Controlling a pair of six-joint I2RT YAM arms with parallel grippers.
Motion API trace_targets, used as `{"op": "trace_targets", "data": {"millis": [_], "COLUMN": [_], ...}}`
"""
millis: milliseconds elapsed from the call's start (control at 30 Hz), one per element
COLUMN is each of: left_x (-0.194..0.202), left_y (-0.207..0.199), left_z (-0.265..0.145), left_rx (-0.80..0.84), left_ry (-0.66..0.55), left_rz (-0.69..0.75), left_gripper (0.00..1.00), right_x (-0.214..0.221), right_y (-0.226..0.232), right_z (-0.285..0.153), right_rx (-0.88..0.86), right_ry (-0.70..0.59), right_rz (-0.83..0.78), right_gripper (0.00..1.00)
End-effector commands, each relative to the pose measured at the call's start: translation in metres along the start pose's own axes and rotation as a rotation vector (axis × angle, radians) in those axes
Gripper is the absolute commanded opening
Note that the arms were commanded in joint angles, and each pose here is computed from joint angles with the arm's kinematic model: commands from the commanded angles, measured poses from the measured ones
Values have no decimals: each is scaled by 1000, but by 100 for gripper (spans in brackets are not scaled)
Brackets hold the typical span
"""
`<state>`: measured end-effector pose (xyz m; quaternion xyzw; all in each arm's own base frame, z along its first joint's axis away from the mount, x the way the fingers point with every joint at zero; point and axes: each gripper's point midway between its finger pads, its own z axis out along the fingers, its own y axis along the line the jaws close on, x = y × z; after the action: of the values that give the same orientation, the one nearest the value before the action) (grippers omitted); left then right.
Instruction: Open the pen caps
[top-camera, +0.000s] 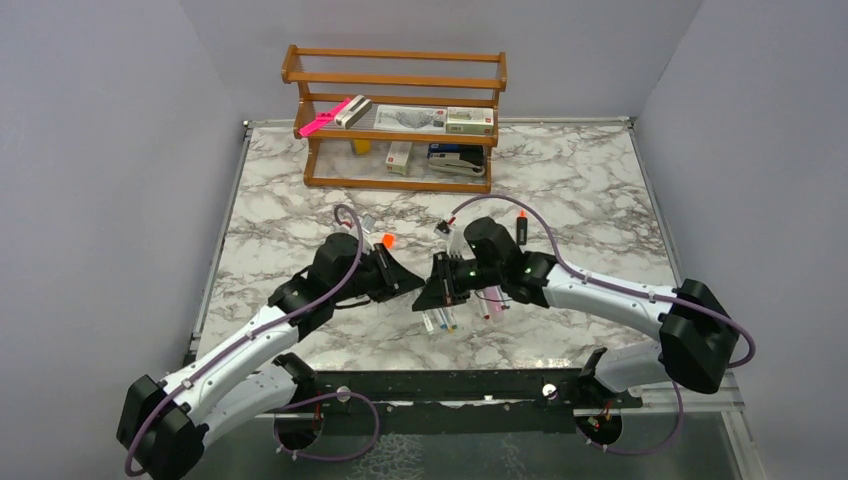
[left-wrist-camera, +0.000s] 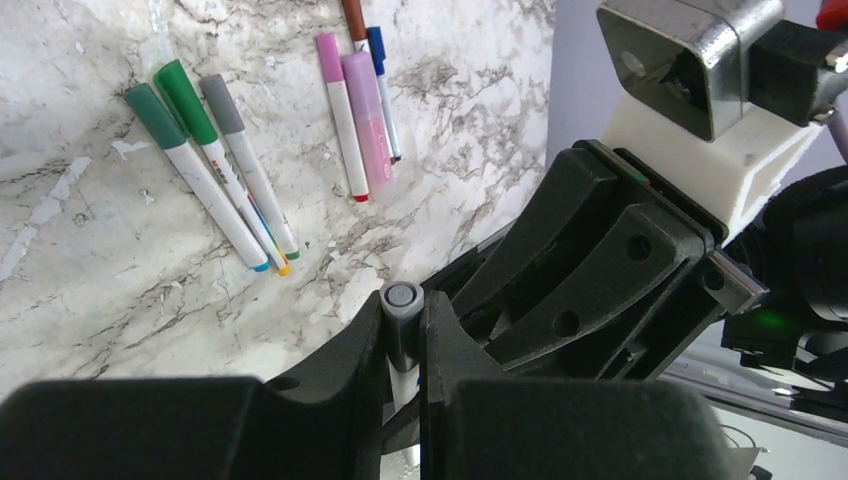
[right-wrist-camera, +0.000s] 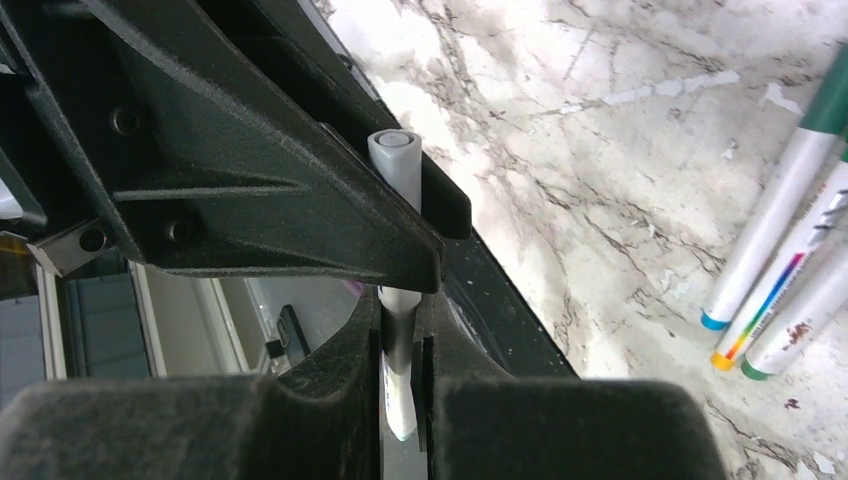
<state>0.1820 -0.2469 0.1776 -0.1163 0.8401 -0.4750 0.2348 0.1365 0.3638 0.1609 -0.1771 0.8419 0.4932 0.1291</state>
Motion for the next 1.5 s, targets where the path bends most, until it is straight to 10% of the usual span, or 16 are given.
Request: {"op": "trace_targets", "data": {"millis": [0, 667, 1467], "left_x": [-38, -150, -121], "left_y": [-18, 4, 117], "left_z": [13, 46, 20], "left_rx": [15, -44, -405], "left_ry": [-130, -198, -78], "left_rz": [91, 99, 168], "left_gripper": [0, 0, 0], "right_x": [29, 67, -117], "right_y": [-13, -39, -243], "right_z": [-9, -49, -138], "right_rx": [29, 124, 1019], "right_ry": [55, 13, -186], "right_rz": [43, 87, 4], "right_gripper": [1, 1, 1]}}
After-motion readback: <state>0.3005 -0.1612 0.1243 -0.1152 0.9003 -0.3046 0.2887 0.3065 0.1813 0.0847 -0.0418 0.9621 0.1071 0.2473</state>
